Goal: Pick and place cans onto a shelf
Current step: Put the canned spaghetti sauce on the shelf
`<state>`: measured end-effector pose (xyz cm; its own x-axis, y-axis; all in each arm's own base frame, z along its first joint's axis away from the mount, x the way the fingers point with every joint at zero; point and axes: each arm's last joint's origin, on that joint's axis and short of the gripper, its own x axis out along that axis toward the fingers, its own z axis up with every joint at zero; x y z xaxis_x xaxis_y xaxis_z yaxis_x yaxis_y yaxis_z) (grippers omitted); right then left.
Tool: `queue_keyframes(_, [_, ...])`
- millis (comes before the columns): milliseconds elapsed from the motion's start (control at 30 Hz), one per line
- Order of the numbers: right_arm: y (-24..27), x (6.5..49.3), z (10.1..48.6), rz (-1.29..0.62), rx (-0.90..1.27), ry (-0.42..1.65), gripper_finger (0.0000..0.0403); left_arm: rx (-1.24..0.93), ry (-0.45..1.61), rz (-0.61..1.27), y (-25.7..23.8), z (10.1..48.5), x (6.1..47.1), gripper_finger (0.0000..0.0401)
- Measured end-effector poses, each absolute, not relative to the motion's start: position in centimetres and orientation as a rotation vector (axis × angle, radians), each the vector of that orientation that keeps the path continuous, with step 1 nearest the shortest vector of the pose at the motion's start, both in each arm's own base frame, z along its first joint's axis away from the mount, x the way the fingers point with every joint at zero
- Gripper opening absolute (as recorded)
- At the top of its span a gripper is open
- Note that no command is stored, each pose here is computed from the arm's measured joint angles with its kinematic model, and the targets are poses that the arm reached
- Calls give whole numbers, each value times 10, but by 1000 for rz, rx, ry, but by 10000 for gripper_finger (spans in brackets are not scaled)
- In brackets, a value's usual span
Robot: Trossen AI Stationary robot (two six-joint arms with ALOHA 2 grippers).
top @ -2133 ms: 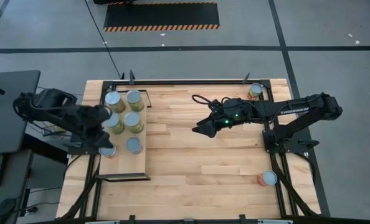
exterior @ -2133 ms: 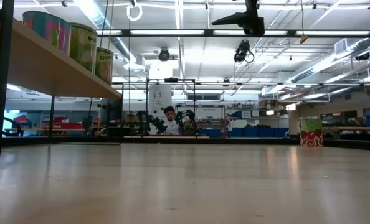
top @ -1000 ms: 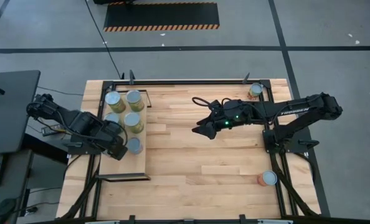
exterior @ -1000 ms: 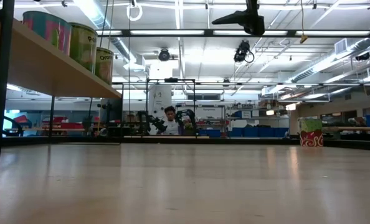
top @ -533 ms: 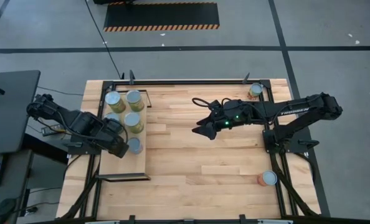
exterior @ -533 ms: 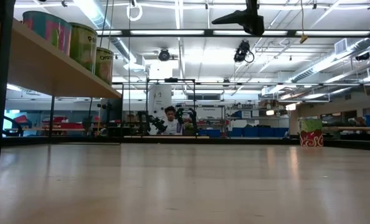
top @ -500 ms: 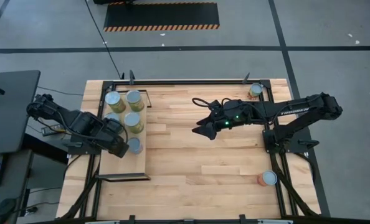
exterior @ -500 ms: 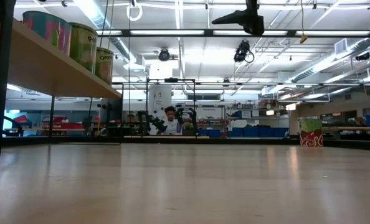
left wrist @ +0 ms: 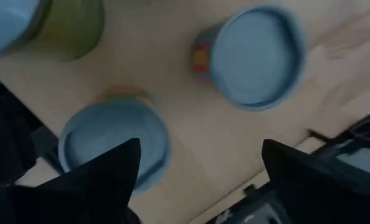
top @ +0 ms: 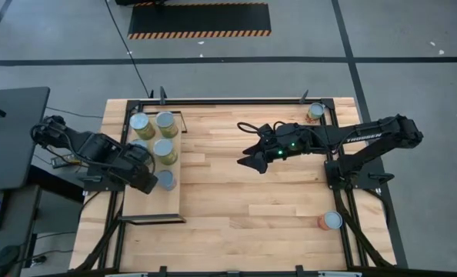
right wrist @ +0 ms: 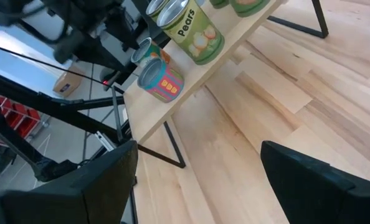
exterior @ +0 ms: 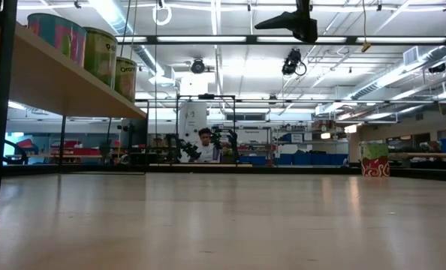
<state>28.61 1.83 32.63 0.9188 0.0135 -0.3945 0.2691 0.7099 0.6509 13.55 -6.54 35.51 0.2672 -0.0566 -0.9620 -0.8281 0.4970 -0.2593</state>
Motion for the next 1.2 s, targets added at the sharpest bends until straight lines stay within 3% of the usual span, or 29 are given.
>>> queue_keyframes(200, [18, 284, 328, -135, 732, 386, 347, -939, 1023, 584, -63, 380, 138, 343])
queue_keyframes(567, [-15, 232, 357, -305, 565, 324, 347, -719, 350, 212, -73, 438, 178, 343])
queue_keyframes(767, [-40, 195, 360, -639, 538, 317, 347, -570, 30, 164, -74, 470, 186, 343])
queue_keyframes(933, [-53, 173, 349, -911, 553, 394, 347, -411, -178, 288, -69, 492, 187, 343])
queue_keyframes(1200, [-67, 132, 323, -1322, 681, 657, 347, -322, -239, 363, -54, 498, 195, 343])
